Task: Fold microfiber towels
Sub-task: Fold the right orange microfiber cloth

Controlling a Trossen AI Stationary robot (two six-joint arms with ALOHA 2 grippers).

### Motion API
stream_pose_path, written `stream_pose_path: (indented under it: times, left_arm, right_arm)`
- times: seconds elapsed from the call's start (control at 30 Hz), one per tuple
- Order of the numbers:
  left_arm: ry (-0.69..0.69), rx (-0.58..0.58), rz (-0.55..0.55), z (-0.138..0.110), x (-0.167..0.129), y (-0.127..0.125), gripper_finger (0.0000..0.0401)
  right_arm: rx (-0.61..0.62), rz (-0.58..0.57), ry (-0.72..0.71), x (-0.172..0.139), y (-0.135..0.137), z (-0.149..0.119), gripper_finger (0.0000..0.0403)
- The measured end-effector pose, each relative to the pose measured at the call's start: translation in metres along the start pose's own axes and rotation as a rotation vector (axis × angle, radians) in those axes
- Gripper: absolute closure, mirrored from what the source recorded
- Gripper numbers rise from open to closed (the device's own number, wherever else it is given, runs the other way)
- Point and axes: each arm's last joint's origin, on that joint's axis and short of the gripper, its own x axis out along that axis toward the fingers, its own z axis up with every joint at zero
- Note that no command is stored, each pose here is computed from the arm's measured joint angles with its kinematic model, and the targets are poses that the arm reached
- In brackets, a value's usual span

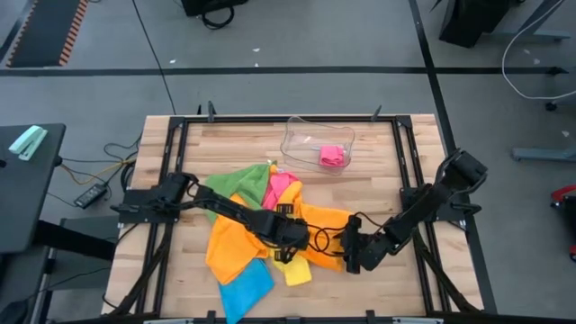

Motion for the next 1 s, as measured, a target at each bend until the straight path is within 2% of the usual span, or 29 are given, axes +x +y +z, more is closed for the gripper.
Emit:
stream_pose_path:
  times: [0.13, 0.3, 0.6, 0.77, 0.9, 1.0]
  left_arm:
    - [-0.006, 0.011, -0.008, 0.0, -0.003, -0.005, 0.029]
    - [-0.076, -0.015, -0.03, 0.007, -0.013, -0.006, 0.0279]
    - [-0.042, -0.016, -0.041, 0.003, -0.033, 0.0, 0.0203]
    - [-0.05, -0.022, -0.043, -0.001, -0.028, -0.002, 0.0189]
    - [-0.07, -0.038, -0.046, -0.007, -0.017, -0.002, 0.0196]
    - [-0.074, -0.043, -0.047, -0.015, -0.009, -0.003, 0.0205]
  right_arm:
    - [-0.011, 0.001, 0.022, 0.003, 0.0, -0.003, 0.0155]
    - [-0.013, 0.011, 0.036, 0.002, 0.0, -0.003, 0.0155]
    - [-0.055, 0.047, 0.134, -0.008, -0.002, -0.005, 0.0155]
    - [-0.102, 0.1, 0.259, -0.029, -0.005, -0.009, 0.0155]
    - [-0.142, 0.106, 0.374, -0.052, -0.016, -0.012, 0.0155]
    - [-0.168, 0.094, 0.408, -0.069, -0.024, -0.011, 0.0155]
